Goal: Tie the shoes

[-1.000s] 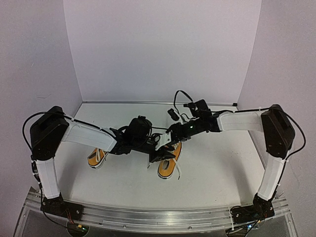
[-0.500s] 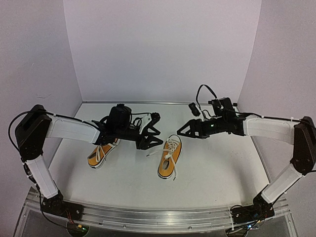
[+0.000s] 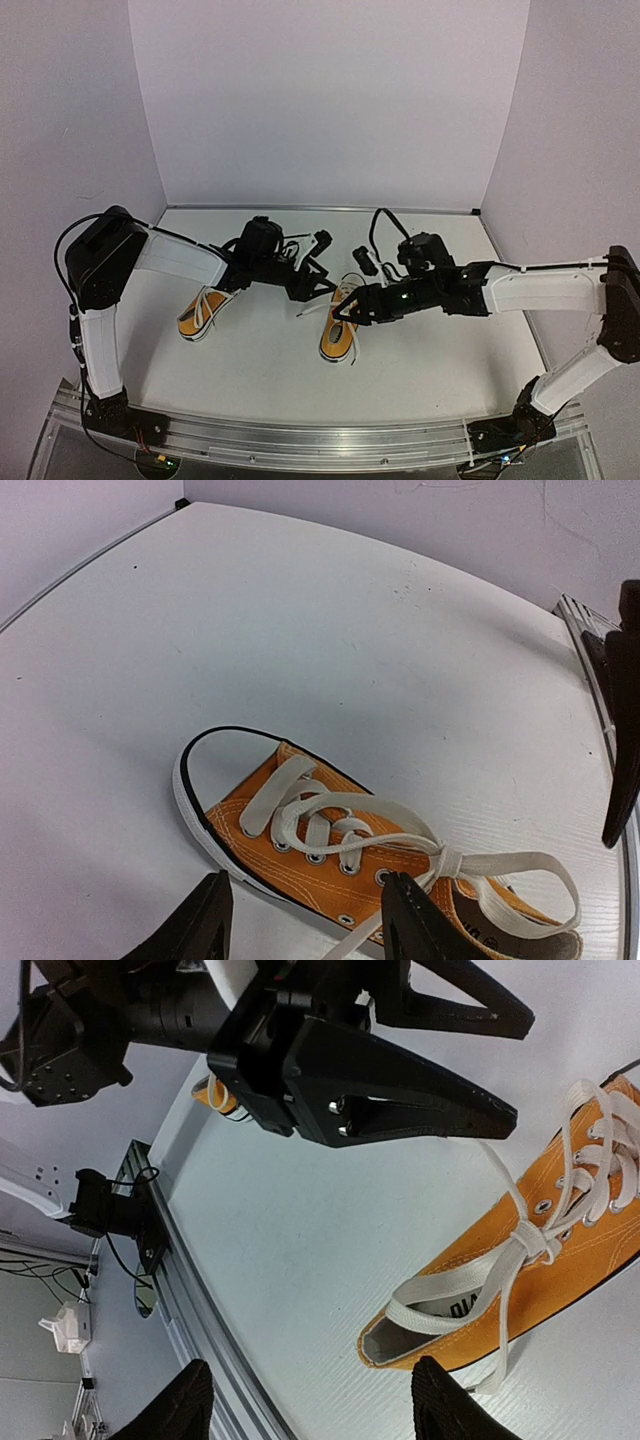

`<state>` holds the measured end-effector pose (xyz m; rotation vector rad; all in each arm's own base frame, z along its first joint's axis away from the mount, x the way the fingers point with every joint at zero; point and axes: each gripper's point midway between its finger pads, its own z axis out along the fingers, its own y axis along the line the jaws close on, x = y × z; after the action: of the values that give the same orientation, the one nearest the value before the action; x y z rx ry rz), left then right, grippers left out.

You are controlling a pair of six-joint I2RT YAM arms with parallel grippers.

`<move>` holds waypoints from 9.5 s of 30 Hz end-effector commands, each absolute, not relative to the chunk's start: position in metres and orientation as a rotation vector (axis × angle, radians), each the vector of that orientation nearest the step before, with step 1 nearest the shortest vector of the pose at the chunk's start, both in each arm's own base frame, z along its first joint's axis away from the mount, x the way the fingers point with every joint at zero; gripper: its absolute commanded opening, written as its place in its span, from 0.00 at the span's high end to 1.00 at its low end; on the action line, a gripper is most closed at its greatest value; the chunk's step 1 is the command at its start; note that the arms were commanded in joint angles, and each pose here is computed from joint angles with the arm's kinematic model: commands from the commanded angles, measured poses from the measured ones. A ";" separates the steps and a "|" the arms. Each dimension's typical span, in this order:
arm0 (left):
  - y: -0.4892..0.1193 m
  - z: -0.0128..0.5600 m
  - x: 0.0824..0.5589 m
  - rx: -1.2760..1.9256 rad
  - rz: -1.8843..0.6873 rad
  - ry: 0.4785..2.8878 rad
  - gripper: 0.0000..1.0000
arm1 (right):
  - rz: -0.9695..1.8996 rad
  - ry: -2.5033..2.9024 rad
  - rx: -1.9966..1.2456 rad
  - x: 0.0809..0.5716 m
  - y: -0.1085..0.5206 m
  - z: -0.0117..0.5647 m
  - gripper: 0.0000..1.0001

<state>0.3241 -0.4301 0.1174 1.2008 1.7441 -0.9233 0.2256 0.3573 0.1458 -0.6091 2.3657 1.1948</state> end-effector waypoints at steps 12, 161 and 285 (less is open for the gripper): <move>-0.448 0.139 0.341 1.168 -0.943 1.697 0.40 | 0.919 2.432 -0.415 0.260 0.376 0.118 0.24; -0.432 0.124 0.333 1.028 -1.244 1.742 1.00 | 0.663 2.465 -0.648 0.292 0.285 0.101 0.78; -0.427 0.126 0.343 1.045 -1.225 1.758 1.00 | 0.398 2.515 -0.759 0.249 0.304 0.104 1.00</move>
<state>0.3261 -0.4260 0.1065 1.0578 1.8113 -1.2771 0.2547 0.3095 0.0862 -0.7671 2.5415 0.3835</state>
